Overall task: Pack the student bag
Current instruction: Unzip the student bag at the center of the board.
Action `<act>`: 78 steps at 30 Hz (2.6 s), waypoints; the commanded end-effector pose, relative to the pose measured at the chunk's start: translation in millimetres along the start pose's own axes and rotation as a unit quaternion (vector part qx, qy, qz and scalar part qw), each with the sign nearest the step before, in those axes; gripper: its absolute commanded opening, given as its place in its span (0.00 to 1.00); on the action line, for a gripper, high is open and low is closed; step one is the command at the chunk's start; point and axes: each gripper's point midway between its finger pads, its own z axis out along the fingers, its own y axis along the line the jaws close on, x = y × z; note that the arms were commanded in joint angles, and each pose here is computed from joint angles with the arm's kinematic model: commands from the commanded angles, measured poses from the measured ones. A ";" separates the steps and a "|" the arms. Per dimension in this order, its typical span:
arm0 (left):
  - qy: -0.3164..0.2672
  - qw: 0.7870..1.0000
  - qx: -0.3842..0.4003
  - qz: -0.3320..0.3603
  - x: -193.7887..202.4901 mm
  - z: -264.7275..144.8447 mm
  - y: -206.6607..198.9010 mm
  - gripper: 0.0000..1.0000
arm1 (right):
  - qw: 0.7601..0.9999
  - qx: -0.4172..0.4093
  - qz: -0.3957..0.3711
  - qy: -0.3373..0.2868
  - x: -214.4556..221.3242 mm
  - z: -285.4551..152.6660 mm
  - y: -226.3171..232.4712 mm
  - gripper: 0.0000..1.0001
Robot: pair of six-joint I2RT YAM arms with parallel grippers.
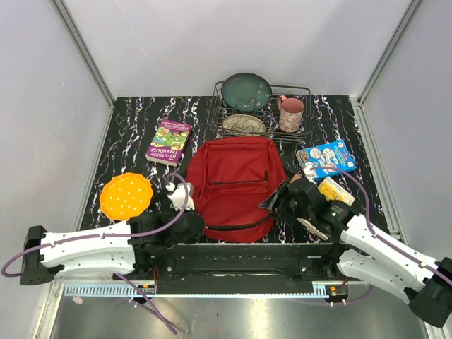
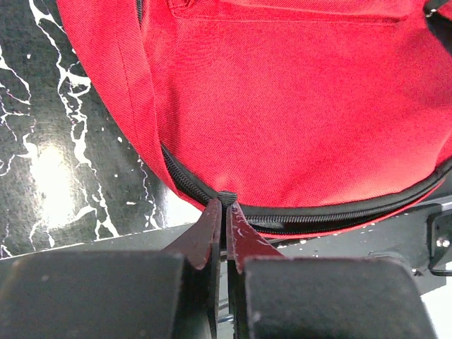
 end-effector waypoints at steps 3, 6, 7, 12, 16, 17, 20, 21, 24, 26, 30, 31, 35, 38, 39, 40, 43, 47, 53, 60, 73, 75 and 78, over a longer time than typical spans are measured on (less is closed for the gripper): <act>-0.025 0.999 0.015 0.038 -20.7 -0.7 -28.9 0.00 | 0.996 -0.074 -0.049 0.028 -1.2 -43.5 50.9 0.75; -0.019 0.998 0.016 0.054 -18.3 5.1 -38.5 0.00 | 0.993 -0.101 -0.034 0.041 3.5 -60.5 59.1 0.79; -0.019 0.998 0.019 0.059 -18.5 7.4 -43.7 0.00 | 0.991 -0.113 -0.033 0.059 9.6 -65.8 62.7 0.79; -0.019 0.997 0.030 0.062 -18.5 11.0 -54.9 0.00 | 0.988 -0.107 -0.024 0.105 26.4 -66.1 55.2 0.78; -0.023 0.996 0.044 0.068 -21.4 11.2 -64.4 0.00 | 0.980 -0.130 -0.012 0.151 43.2 -56.1 63.1 0.77; -0.025 0.996 0.048 0.068 -24.0 9.7 -67.9 0.00 | 0.977 -0.131 -0.012 0.165 51.6 -55.2 65.5 0.77; -0.026 0.996 0.048 0.073 -25.5 9.8 -71.0 0.00 | 0.978 -0.119 -0.002 0.171 59.0 -47.4 72.1 0.79; -0.026 0.996 0.048 0.073 -25.8 10.2 -71.5 0.00 | 0.979 -0.102 0.004 0.178 64.1 -42.8 69.3 0.80; -0.029 0.996 0.050 0.071 -26.8 10.4 -73.5 0.00 | 0.979 -0.079 0.033 0.185 69.4 -36.6 64.9 0.82; -0.028 0.996 0.050 0.073 -26.1 11.3 -73.5 0.00 | 0.980 -0.070 0.066 0.172 67.0 -32.6 64.0 0.82; -0.029 0.996 0.051 0.074 -27.3 9.9 -73.5 0.00 | 0.977 -0.062 0.147 0.140 58.4 -26.8 58.4 0.83; -0.030 0.996 0.051 0.073 -27.2 10.2 -73.0 0.00 | 0.974 -0.054 0.173 0.135 57.8 -21.4 54.0 0.83; -0.038 0.996 0.043 0.075 -31.3 10.7 -71.9 0.00 | 0.970 -0.053 0.196 0.135 57.2 -16.7 60.8 0.84; -0.046 0.996 0.039 0.072 -35.7 10.3 -72.7 0.00 | 0.969 -0.038 0.197 0.147 62.6 -14.0 67.1 0.84; -0.046 0.996 0.040 0.070 -35.7 10.5 -73.3 0.00 | 0.970 -0.028 0.193 0.149 65.1 -9.1 66.0 0.84; -0.046 0.996 0.041 0.068 -35.4 10.7 -73.7 0.00 | 0.969 -0.030 0.193 0.154 66.2 -10.6 71.7 0.84; -0.042 0.996 0.043 0.066 -31.6 13.1 -73.2 0.00 | 0.967 -0.009 0.196 0.162 74.0 -5.4 67.6 0.84; -0.037 0.996 0.049 0.069 -29.0 13.7 -75.5 0.00 | 0.961 0.001 0.233 0.152 77.4 3.8 58.4 0.84; -0.038 0.995 0.066 0.072 -30.9 10.7 -81.7 0.00 | 0.956 0.002 0.254 0.147 80.3 9.3 58.0 0.82; -0.027 0.990 0.108 0.091 -28.2 7.7 -101.2 0.00 | 0.948 -0.019 0.276 0.159 87.4 32.9 61.0 0.53; -0.011 0.998 0.015 0.053 -4.8 12.5 -25.4 0.00 | 0.973 -0.018 0.228 -0.017 25.0 3.3 11.4 0.00; -0.021 0.999 -0.022 0.025 -5.8 9.8 0.8 0.00 | 0.971 -0.033 0.233 -0.037 15.8 -5.6 3.8 0.00; -0.032 0.998 -0.046 -0.004 -4.0 11.4 28.8 0.00 | 0.969 -0.032 0.243 -0.030 21.1 -0.6 -14.3 0.00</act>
